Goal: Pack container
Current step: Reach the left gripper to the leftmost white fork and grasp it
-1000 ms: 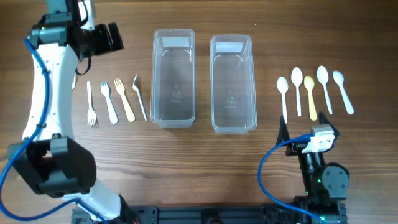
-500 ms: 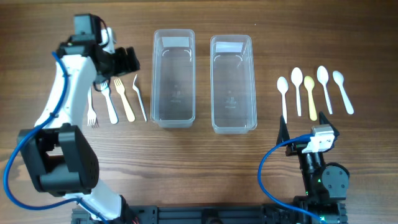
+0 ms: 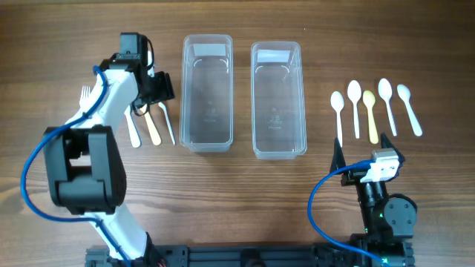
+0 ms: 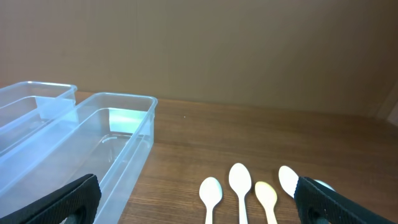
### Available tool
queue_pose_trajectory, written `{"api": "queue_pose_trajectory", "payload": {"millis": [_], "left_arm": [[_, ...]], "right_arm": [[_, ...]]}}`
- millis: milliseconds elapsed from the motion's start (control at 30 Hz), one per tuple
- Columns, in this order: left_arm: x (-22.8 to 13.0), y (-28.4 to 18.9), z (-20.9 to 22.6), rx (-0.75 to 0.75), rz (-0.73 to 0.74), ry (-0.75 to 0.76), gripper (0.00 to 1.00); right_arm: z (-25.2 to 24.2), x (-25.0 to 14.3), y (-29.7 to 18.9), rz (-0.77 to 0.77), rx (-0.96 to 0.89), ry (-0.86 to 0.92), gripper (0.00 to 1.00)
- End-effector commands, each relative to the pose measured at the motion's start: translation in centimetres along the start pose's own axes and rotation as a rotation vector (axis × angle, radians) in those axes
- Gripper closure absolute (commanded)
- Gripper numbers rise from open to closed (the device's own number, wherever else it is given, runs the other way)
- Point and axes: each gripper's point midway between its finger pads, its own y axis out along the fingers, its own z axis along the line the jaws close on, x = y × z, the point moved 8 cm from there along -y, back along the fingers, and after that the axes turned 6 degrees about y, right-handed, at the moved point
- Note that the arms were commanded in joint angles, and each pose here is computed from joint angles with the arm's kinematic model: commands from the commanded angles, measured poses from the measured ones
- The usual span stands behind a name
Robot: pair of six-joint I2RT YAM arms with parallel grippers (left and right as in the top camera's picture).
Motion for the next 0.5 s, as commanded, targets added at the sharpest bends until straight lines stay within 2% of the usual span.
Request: {"api": "queue_pose_trajectory", "payload": {"millis": [0, 33, 67, 100, 467], "left_arm": [[-0.6, 1.5, 0.0, 0.008, 0.039, -0.044, 0.37], [-0.7, 1.6, 0.0, 0.009, 0.040, -0.043, 0.42], [-0.7, 1.6, 0.0, 0.009, 0.040, -0.049, 0.54], [-0.7, 1.6, 0.0, 0.009, 0.041, -0.051, 0.56], [-1.2, 2.7, 0.2, 0.016, 0.076, -0.053, 0.54]], "right_arm": [[0.0, 0.0, 0.0, -0.009, -0.007, 0.018, 0.00], [0.0, 0.0, 0.0, -0.009, -0.007, 0.018, 0.00], [0.0, 0.0, 0.0, -0.009, -0.007, 0.018, 0.00], [0.0, 0.0, 0.0, -0.009, -0.007, 0.018, 0.00], [0.0, 0.0, 0.0, -0.009, -0.007, 0.018, 0.00]]}}
